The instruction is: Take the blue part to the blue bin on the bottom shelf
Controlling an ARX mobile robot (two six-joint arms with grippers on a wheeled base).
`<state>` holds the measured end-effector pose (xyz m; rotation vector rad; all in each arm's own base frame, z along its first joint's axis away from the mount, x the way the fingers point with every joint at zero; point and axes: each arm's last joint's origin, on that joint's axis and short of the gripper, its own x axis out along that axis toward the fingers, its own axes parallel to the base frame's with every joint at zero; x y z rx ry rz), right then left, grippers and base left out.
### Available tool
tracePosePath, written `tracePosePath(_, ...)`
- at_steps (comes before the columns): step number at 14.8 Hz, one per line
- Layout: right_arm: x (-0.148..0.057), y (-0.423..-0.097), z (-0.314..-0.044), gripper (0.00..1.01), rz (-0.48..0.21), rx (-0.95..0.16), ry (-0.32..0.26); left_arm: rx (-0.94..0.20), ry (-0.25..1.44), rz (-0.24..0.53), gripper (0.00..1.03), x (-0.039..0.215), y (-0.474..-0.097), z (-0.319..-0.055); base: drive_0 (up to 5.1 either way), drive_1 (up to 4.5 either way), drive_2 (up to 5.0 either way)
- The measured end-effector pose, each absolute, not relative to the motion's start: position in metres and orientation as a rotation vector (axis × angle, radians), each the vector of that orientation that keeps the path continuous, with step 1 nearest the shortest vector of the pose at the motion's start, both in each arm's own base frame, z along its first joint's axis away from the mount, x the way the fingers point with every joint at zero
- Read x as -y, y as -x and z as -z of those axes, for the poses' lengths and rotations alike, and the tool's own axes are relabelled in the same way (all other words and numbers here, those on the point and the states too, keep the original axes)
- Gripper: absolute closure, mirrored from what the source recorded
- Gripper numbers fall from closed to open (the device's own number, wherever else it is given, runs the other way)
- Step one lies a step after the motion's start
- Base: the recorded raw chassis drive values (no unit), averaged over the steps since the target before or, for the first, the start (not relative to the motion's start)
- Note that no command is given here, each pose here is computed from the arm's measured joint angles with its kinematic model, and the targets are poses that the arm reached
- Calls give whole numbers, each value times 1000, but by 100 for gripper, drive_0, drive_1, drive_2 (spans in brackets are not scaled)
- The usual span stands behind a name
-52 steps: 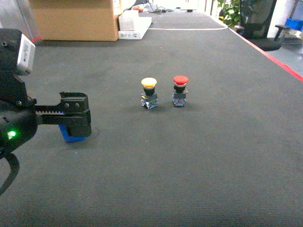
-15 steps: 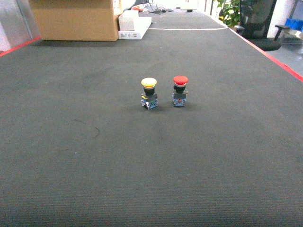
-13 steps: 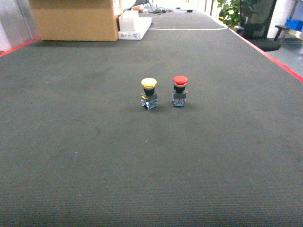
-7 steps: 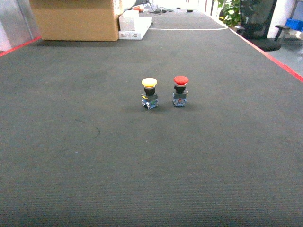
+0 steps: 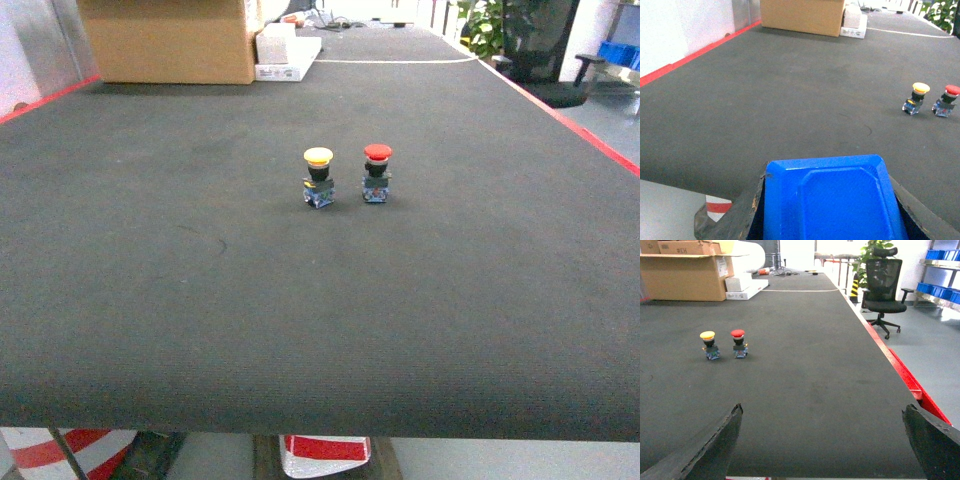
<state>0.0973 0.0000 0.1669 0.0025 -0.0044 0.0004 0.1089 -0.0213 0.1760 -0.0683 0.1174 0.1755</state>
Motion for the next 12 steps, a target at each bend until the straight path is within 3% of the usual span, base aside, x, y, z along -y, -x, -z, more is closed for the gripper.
tracePosePath(3, 0, -97, -167, 3, 0, 2, -2, -113, 70, -179, 59, 21, -109, -177, 0, 0, 0)
tracePosePath(12, 0, -97, -167, 3, 0, 1, -2, -113, 70, -179, 59, 21, -109, -176, -161, -161, -161)
